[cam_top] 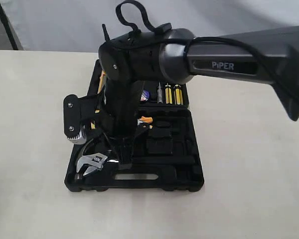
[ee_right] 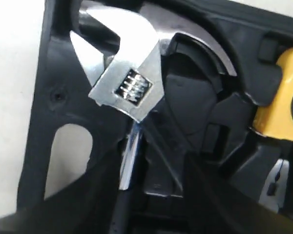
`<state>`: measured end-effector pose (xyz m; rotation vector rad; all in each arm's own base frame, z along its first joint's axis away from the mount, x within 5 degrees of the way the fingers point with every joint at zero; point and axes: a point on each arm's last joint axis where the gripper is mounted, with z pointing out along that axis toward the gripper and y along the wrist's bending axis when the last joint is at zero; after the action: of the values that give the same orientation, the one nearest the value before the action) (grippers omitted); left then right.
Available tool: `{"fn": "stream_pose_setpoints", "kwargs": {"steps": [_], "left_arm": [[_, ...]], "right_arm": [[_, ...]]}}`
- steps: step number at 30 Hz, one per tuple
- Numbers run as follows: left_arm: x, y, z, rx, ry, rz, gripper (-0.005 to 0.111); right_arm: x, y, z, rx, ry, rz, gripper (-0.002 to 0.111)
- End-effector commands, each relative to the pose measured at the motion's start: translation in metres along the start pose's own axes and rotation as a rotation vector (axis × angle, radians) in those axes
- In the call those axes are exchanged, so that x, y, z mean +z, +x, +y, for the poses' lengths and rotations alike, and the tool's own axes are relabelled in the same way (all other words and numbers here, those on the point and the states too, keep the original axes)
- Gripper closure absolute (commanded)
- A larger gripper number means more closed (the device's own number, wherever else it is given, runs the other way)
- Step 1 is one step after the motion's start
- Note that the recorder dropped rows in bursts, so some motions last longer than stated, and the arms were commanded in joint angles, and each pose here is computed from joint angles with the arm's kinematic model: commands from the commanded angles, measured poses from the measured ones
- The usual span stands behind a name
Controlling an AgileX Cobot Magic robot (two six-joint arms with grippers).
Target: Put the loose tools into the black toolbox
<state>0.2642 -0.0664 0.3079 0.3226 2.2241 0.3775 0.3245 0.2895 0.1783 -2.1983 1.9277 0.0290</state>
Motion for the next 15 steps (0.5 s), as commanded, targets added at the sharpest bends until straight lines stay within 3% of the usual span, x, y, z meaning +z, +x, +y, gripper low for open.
{"fn": "stream_pose_setpoints", "kwargs": {"steps": [1,4,7,8,10,13,15], "left_arm": [[-0.001,0.002,0.000,-0.022,0.014,-0.007,0.105],[-0.001,0.002,0.000,-0.022,0.014,-0.007,0.105],[-0.001,0.002,0.000,-0.022,0.014,-0.007,0.105],[-0.001,0.002,0.000,-0.022,0.014,-0.007,0.105],[-0.001,0.002,0.000,-0.022,0.014,-0.007,0.105],[-0.001,0.002,0.000,-0.022,0.014,-0.007,0.105],[-0.001,0.002,0.000,-0.022,0.014,-0.007,0.105]], "right_arm": [[0.009,0.000,-0.007,-0.107,0.037,-0.018,0.060],[0.022,0.001,-0.009,-0.128,0.045,-0.005,0.060],[0.043,0.006,-0.004,-0.128,-0.026,0.039,0.063],[0.046,0.007,-0.003,-0.128,-0.046,0.050,0.068],[0.047,0.009,-0.001,-0.134,-0.070,0.073,0.107],[0.031,0.005,-0.007,-0.129,-0.022,0.054,0.108],[0.005,-0.002,-0.018,-0.049,0.056,0.023,0.108]]}}
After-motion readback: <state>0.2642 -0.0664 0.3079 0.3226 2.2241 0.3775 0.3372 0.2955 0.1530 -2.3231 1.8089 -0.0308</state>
